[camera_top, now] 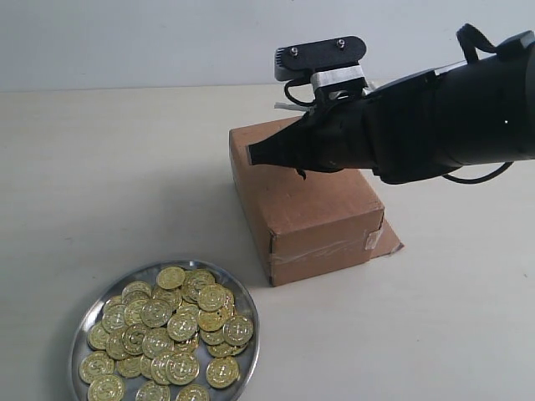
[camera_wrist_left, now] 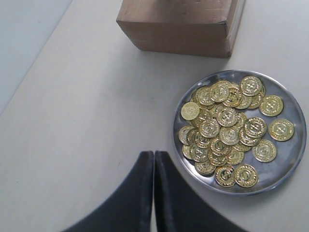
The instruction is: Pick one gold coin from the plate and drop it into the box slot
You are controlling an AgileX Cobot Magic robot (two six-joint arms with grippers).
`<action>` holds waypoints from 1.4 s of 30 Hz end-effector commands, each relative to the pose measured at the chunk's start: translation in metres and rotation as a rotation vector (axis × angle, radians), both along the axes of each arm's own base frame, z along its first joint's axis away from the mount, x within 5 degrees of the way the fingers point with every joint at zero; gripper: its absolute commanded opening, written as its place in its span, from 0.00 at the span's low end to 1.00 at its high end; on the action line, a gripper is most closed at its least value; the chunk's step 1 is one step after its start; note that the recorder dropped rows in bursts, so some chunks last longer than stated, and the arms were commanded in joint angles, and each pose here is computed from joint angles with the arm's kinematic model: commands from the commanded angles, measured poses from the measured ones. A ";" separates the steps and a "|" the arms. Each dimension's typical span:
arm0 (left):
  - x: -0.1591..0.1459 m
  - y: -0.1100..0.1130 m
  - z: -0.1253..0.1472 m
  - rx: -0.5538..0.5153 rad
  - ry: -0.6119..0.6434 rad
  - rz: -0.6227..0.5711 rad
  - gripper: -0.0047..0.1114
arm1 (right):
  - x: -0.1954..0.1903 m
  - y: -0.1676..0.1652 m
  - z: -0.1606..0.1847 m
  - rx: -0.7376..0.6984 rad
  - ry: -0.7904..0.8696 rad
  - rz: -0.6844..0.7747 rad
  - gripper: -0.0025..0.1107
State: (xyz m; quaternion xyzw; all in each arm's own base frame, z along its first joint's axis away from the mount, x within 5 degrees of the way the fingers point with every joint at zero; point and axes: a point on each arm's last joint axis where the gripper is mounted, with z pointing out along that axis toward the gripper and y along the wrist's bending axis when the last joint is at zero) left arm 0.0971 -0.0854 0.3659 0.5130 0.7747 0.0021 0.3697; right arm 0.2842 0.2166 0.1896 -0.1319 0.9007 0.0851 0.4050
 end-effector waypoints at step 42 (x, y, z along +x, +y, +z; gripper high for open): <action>-0.048 0.035 0.013 -0.836 -0.236 0.015 0.06 | -0.103 -0.095 0.167 0.182 -0.515 0.050 0.02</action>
